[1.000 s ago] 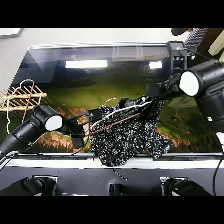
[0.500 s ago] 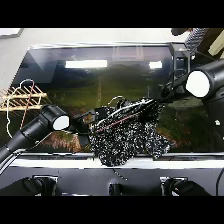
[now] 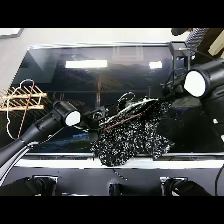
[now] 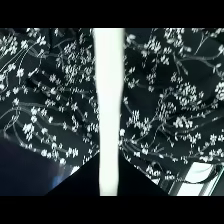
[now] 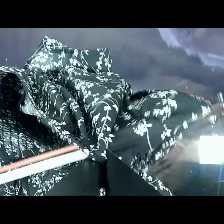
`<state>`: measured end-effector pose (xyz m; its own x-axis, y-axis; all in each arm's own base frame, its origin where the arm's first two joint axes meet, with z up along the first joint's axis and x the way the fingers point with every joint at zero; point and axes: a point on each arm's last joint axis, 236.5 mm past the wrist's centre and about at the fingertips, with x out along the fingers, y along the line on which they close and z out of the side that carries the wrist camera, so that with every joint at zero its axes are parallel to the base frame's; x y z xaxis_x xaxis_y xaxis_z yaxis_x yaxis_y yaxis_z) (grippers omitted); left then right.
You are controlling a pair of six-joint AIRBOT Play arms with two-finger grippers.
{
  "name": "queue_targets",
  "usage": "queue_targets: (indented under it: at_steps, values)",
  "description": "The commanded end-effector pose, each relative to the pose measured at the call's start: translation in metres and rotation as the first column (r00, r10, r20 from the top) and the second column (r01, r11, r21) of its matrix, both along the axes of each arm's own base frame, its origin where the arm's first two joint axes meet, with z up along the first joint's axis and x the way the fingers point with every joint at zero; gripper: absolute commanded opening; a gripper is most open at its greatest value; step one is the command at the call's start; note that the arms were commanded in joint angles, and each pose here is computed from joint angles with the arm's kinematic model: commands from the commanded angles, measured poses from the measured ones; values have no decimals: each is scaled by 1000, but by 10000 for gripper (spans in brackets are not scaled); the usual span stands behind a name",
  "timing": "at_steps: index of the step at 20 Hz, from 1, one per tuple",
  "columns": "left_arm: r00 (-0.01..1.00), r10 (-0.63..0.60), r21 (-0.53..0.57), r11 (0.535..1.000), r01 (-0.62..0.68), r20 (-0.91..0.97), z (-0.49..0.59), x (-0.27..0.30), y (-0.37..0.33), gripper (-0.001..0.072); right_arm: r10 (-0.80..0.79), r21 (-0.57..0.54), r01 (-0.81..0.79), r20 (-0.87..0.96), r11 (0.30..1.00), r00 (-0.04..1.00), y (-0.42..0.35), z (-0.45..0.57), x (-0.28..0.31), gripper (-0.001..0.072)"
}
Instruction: Fold the clothes and pants, and hang the long-sleeved shirts on hangers.
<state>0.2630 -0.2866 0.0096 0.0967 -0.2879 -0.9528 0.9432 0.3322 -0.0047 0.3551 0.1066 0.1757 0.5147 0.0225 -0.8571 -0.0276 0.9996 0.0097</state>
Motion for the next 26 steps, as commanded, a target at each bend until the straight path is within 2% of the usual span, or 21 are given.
queue_targets:
  at_steps: [1,7,17,23,26]
  values:
    - [999,-44,-7,999,44,-11,-8,-2,-11,17,13,2,-13,12,1000,1000,3,1,3,33]
    - [1000,-18,-52,998,19,21,-10,9,-26,17,47,35,-47,-11,998,999,13,-1,-2,33]
    - [999,-39,-67,997,41,22,-12,19,-54,17,86,125,-83,-19,989,996,36,0,-6,34]
    - [1000,24,-166,986,-22,9,-6,23,-76,18,100,153,-95,-27,984,995,43,0,-9,34]
    - [999,38,-171,984,-40,-17,-10,20,-79,19,109,163,-102,-30,981,994,46,0,-10,34]
